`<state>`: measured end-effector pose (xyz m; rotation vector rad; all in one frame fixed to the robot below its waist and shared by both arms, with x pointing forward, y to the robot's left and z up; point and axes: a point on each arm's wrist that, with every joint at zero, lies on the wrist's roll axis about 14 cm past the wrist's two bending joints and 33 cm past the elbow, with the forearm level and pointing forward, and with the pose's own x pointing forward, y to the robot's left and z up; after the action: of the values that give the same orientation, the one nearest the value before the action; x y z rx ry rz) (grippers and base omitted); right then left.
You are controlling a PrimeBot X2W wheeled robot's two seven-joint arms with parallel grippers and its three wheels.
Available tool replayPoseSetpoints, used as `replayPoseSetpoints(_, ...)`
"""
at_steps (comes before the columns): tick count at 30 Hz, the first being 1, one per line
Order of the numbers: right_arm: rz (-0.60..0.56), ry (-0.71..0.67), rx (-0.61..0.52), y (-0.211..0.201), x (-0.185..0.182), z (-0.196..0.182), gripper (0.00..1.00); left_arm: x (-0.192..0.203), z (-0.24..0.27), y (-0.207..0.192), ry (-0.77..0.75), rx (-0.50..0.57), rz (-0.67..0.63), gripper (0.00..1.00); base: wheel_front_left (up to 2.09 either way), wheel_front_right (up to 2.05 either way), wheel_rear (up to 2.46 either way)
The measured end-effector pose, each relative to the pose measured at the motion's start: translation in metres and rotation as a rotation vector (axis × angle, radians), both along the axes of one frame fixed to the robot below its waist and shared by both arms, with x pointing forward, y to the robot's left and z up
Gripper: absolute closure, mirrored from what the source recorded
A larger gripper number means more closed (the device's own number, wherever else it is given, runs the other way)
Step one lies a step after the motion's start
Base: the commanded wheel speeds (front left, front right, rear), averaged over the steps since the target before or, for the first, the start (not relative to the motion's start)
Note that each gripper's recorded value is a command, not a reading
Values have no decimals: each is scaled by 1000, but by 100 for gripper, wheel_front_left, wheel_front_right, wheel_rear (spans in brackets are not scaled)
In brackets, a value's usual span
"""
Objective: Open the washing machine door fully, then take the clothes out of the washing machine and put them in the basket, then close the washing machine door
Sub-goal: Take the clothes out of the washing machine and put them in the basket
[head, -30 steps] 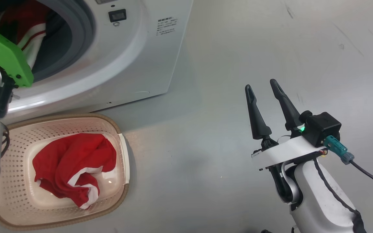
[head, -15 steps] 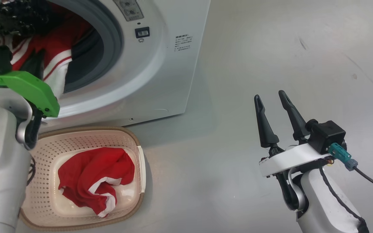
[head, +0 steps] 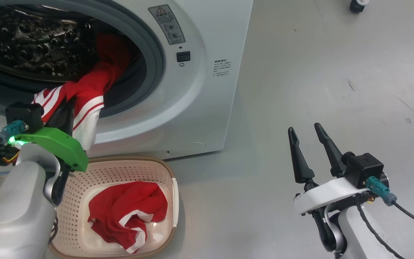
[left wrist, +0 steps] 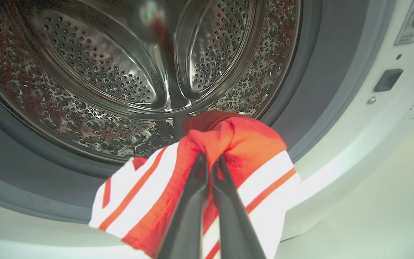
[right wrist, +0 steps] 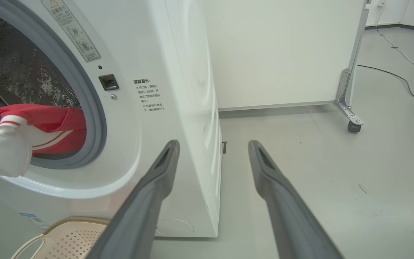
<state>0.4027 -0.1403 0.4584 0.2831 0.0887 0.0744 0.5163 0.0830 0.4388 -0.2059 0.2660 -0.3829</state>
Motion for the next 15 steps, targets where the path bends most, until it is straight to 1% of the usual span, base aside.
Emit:
replayPoseSetpoints(5, 20, -19, 5, 7, -5, 7, 0, -15, 12, 9, -54, -8, 22, 100, 0, 0, 0)
replayPoseSetpoints(10, 35, -30, 10, 13, -14, 12, 0, -37, 12, 18, -61, -8, 41, 100, 0, 0, 0)
replayPoseSetpoints(15, 45, -34, 10, 15, -20, 14, 0, -47, 20, 21, -87, -12, 45, 100, 0, 0, 0)
